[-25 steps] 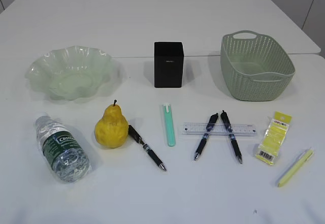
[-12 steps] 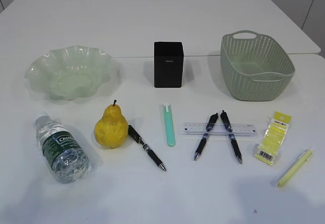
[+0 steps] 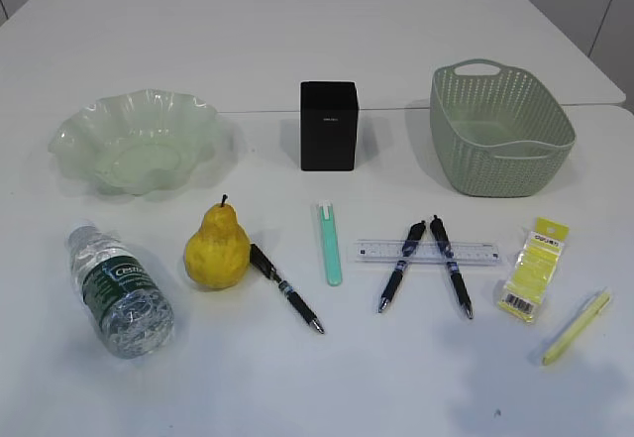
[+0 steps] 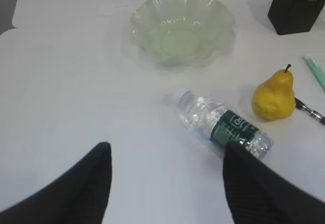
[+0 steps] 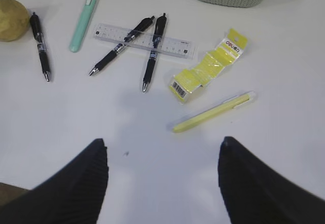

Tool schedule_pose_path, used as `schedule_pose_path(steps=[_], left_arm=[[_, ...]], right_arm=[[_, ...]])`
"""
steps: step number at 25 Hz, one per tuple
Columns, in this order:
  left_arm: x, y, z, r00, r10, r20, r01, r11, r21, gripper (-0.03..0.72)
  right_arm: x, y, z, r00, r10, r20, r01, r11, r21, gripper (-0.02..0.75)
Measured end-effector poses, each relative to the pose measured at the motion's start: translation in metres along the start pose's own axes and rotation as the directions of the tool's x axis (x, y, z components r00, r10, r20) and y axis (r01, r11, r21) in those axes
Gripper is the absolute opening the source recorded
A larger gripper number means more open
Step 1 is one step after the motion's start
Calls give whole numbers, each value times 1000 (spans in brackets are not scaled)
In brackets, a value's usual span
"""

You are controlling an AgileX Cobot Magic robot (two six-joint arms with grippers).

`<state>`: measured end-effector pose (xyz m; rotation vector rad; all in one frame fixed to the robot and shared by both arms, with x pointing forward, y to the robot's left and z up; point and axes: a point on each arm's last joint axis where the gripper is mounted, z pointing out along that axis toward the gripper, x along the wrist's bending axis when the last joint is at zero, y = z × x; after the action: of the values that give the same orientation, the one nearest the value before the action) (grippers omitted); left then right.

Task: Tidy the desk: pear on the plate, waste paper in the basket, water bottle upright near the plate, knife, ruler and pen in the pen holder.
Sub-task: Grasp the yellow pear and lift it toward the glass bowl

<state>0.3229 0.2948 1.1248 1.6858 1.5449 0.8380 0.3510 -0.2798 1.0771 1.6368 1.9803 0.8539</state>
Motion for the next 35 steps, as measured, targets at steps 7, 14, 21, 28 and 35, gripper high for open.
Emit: schedule_pose_path(steps=[7, 14, 21, 28, 35], left_arm=[[-10, 45, 26, 997, 35, 67, -43, 992, 115, 490], [-32, 92, 83, 988, 63, 141, -97, 964, 246, 507], [-80, 124, 150, 962, 128, 242, -217, 896, 388, 508], [-134, 126, 217, 930, 178, 320, -322, 816, 481, 507], [-158, 101, 271, 923, 187, 337, -358, 738, 572, 507]], right_arm=[[1, 0, 2, 1000, -12, -10, 12, 1000, 13, 507], [0, 5, 5, 1000, -7, -16, 8, 999, 41, 504], [-1, 19, 9, 1000, 3, -26, -1, 998, 68, 503], [-4, 32, 23, 999, 23, -44, -14, 982, 191, 503], [-6, 34, 39, 998, 42, -49, -27, 963, 269, 503]])
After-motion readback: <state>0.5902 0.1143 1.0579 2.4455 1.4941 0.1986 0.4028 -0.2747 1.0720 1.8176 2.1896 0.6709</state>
